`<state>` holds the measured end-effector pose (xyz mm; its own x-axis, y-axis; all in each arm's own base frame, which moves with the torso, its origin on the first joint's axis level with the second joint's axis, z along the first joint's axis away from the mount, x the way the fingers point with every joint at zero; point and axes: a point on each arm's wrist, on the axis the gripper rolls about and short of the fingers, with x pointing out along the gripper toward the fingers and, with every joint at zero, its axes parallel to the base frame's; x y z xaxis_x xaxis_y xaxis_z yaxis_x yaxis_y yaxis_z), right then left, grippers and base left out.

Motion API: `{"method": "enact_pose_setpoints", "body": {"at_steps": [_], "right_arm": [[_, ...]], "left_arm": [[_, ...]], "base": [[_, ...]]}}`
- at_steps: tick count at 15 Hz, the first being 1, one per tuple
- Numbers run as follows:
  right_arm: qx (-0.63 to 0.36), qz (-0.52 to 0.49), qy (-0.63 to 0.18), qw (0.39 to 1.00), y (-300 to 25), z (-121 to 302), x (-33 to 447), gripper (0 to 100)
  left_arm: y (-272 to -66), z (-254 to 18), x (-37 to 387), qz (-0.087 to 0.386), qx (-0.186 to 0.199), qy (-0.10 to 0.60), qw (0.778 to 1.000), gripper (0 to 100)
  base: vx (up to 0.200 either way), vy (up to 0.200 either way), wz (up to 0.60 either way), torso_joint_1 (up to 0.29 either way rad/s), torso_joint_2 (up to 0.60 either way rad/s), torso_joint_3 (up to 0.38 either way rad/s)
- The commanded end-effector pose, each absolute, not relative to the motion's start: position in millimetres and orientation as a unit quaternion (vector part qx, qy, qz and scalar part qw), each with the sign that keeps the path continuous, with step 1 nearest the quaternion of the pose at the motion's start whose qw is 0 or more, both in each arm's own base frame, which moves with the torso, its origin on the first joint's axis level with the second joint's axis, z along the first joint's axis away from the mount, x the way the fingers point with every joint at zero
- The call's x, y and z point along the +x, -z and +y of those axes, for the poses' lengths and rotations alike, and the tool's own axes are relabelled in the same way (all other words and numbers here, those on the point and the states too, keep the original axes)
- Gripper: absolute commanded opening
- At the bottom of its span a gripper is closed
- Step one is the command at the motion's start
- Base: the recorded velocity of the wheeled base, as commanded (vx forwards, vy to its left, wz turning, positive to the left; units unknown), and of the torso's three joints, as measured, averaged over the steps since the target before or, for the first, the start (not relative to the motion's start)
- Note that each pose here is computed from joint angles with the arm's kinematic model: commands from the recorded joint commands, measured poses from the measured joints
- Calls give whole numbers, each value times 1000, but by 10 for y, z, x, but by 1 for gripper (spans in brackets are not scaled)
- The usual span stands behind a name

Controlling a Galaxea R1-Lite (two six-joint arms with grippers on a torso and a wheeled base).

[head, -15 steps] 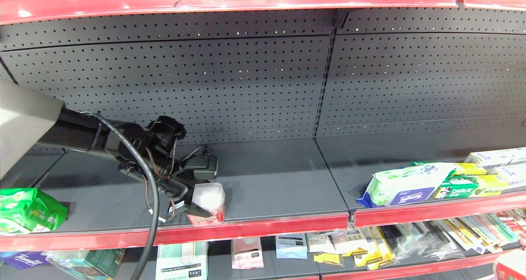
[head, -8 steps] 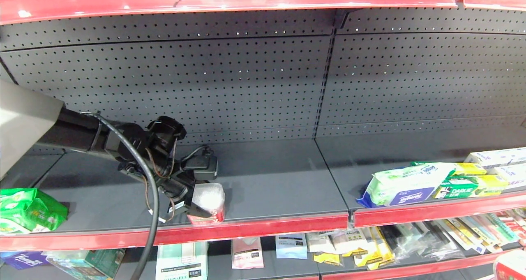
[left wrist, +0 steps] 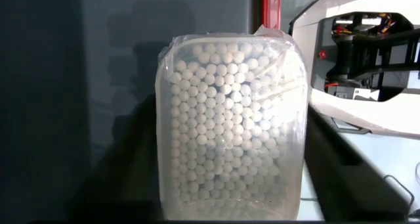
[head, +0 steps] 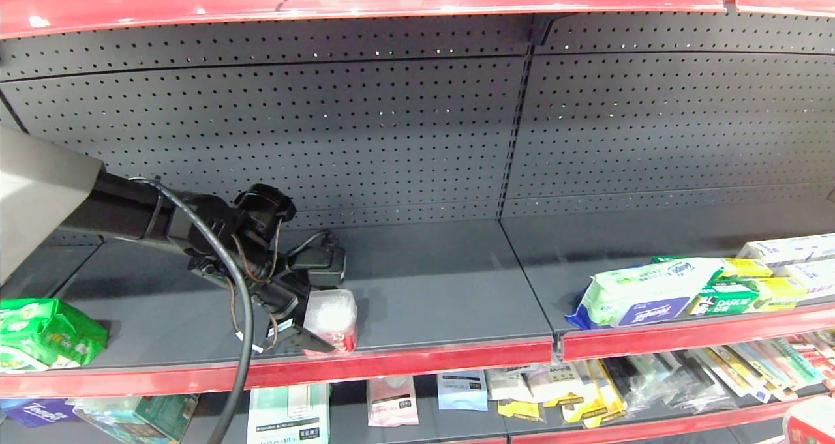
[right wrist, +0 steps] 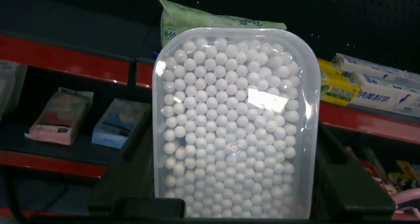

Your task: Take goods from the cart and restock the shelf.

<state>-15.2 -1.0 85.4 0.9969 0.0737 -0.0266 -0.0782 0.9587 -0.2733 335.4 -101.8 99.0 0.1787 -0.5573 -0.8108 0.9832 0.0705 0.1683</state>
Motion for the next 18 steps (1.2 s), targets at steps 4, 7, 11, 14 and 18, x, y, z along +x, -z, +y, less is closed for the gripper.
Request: {"method": "enact_pose_setpoints", "body": {"at_steps": [4,7,11,14,18], "right_arm": [[-139,8,-39,990,-854,-10,-152,0],[-139,8,-39,990,-854,-10,-152,0],[-139,9,-32,990,-854,-8,-152,0],[-139,7,-33,990,-846,-6,-160,0],[-142,5,-34,989,-847,-6,-162,0]], "left_arm": [[-996,-1023,3359,287,368,573,674,100],[-1036,-1024,3375,276,366,574,679,100],[-1161,-976,3341,263,357,570,691,100],[-1253,-995,3328,252,341,571,703,100],[-1309,-1018,3375,221,339,568,717,100]], "base": [[0,0,0,0,0,0],[0,0,0,0,0,0],[0,0,0,0,0,0],[0,0,0,0,0,0],[0,0,0,0,0,0]]}}
